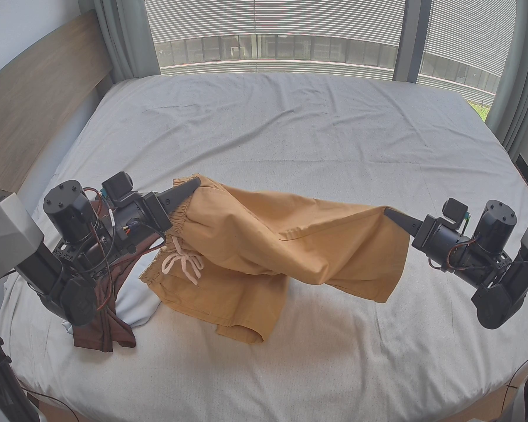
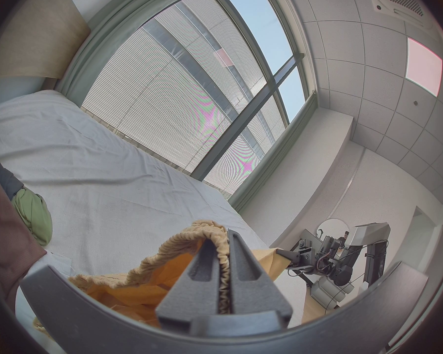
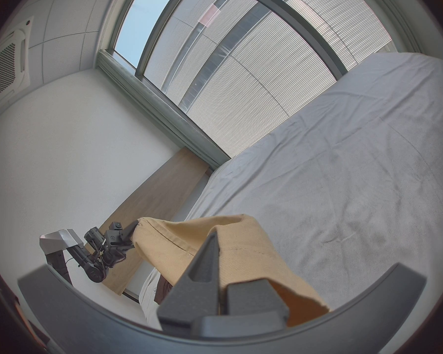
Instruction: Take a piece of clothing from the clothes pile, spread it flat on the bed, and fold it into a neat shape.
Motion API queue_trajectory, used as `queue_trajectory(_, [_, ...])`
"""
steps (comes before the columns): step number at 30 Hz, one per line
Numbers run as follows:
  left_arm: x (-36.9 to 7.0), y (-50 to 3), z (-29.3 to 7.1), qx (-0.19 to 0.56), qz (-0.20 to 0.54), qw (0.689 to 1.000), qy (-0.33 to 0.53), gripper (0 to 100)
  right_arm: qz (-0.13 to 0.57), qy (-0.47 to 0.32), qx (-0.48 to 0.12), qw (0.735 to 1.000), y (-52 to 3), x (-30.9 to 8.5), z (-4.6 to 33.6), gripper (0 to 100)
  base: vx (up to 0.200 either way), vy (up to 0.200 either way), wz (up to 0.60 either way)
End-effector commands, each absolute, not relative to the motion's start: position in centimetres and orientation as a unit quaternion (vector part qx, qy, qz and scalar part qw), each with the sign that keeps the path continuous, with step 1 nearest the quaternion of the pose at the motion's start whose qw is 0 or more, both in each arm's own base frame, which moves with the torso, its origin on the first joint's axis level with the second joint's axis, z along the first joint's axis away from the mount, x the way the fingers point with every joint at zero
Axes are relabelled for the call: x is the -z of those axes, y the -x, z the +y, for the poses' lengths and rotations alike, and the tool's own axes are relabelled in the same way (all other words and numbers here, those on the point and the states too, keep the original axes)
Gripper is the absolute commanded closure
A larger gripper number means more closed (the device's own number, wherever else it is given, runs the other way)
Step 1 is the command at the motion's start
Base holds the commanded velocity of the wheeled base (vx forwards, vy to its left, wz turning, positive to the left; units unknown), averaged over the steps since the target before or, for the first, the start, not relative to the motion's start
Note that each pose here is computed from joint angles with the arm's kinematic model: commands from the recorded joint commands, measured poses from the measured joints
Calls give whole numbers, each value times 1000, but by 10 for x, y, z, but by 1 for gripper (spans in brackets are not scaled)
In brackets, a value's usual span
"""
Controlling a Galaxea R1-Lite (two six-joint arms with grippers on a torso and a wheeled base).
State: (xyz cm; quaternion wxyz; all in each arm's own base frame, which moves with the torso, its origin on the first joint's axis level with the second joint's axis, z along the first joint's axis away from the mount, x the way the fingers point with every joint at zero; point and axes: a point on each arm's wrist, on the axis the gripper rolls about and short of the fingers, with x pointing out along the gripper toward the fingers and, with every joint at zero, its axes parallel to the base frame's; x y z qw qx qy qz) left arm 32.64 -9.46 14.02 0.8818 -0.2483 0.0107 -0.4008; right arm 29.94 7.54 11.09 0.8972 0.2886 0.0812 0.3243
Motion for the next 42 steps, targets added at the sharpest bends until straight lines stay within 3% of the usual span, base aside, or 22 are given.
queue_trajectory(1, [-143, -321, -93, 400, 10, 882, 249, 100, 57, -286, -326, 899, -295, -125, 71, 100, 0, 0, 0])
queue_trajectory(42, [-142, -320, -87, 393, 12, 885, 250, 100, -5, -283, -280, 917, -308, -147, 32, 100, 0, 0, 0])
